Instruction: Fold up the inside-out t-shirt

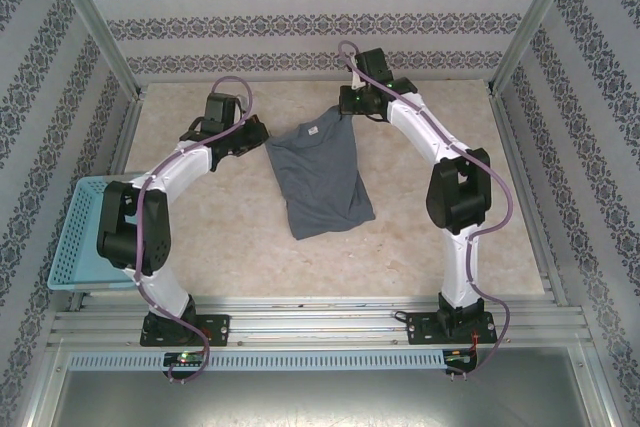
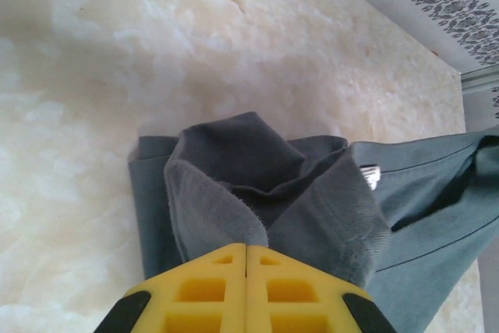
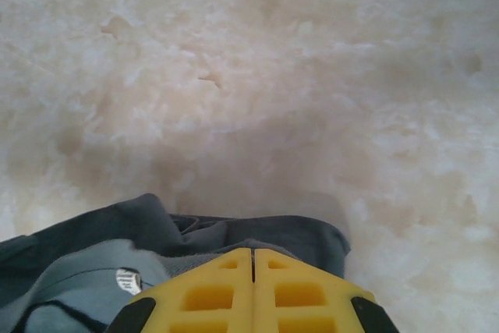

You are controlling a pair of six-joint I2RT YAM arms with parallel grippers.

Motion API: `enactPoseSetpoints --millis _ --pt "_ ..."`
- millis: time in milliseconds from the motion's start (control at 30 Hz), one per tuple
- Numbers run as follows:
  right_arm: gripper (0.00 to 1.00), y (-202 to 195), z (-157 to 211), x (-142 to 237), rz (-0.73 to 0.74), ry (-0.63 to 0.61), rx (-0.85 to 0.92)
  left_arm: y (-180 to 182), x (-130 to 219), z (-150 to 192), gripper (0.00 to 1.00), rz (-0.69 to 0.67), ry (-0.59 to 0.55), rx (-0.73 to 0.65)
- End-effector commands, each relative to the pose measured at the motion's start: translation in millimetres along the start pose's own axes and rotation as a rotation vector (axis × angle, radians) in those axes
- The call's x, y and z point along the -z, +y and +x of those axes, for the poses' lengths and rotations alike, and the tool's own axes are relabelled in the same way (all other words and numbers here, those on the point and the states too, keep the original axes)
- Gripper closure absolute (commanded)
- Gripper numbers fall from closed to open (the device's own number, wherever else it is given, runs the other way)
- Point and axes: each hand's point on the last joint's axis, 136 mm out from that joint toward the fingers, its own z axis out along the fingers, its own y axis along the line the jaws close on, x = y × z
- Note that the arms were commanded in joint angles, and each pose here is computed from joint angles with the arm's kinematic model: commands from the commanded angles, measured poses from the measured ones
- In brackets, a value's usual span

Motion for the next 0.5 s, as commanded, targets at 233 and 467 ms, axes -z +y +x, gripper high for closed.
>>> enactPoseSetpoints --millis 233,467 --pt "1.0 0 -22 -21 -0.039 -0.026 -0.04 21 -58 -32 0.94 0.013 -0.006 0.053" --pt "1.0 -12 -23 -42 -0.02 -0.006 -0.043 47 -86 -28 0.93 -0.006 0.028 0.109"
